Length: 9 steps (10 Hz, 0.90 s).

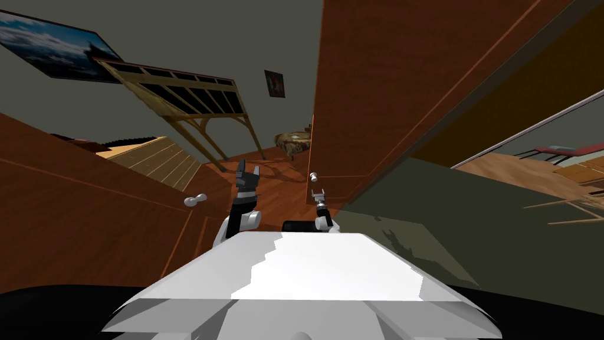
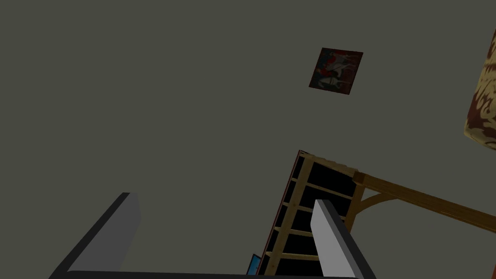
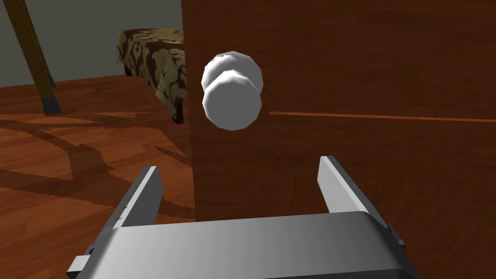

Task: Push the door open

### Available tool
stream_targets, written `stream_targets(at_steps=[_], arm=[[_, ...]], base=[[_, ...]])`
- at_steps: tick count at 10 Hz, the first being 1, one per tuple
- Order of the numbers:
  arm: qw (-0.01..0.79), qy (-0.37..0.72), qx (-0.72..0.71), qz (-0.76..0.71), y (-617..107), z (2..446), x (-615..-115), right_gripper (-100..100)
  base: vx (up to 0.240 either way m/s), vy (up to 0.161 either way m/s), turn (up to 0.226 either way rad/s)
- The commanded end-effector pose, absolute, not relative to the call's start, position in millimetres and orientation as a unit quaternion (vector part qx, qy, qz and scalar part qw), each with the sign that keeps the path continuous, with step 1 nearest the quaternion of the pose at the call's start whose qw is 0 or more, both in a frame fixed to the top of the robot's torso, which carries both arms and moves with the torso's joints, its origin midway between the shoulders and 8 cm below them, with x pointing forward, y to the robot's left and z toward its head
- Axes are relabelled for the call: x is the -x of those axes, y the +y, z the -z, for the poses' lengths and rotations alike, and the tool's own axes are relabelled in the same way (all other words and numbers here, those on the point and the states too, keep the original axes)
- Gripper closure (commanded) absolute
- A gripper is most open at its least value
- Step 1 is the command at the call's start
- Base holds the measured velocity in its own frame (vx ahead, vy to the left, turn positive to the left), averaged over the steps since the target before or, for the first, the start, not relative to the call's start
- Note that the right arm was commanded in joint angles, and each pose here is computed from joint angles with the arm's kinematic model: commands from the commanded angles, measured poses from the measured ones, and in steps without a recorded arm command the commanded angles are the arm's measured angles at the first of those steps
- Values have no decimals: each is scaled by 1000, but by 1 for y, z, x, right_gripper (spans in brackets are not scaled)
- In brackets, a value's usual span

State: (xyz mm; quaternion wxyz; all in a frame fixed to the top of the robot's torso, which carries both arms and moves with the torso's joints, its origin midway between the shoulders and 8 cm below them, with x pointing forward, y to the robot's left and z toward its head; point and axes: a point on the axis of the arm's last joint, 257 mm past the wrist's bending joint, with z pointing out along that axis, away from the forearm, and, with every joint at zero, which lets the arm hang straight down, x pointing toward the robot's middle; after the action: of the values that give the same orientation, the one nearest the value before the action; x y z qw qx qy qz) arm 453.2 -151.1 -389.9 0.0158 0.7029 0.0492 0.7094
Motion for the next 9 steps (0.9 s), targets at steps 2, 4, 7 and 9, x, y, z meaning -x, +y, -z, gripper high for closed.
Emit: stream_targets(at_steps=[2, 4, 7, 9], arm=[[3, 16, -706, -708, -159, 391, -454, -100], [1, 13, -707, -707, -159, 392, -454, -100], [7, 11, -706, -708, -170, 392, -456, -100], [9, 9, -706, -708, -173, 392, -457, -100]], base=[[-59, 1, 104], [-34, 1, 58], [178, 13, 29], [240, -15, 30]])
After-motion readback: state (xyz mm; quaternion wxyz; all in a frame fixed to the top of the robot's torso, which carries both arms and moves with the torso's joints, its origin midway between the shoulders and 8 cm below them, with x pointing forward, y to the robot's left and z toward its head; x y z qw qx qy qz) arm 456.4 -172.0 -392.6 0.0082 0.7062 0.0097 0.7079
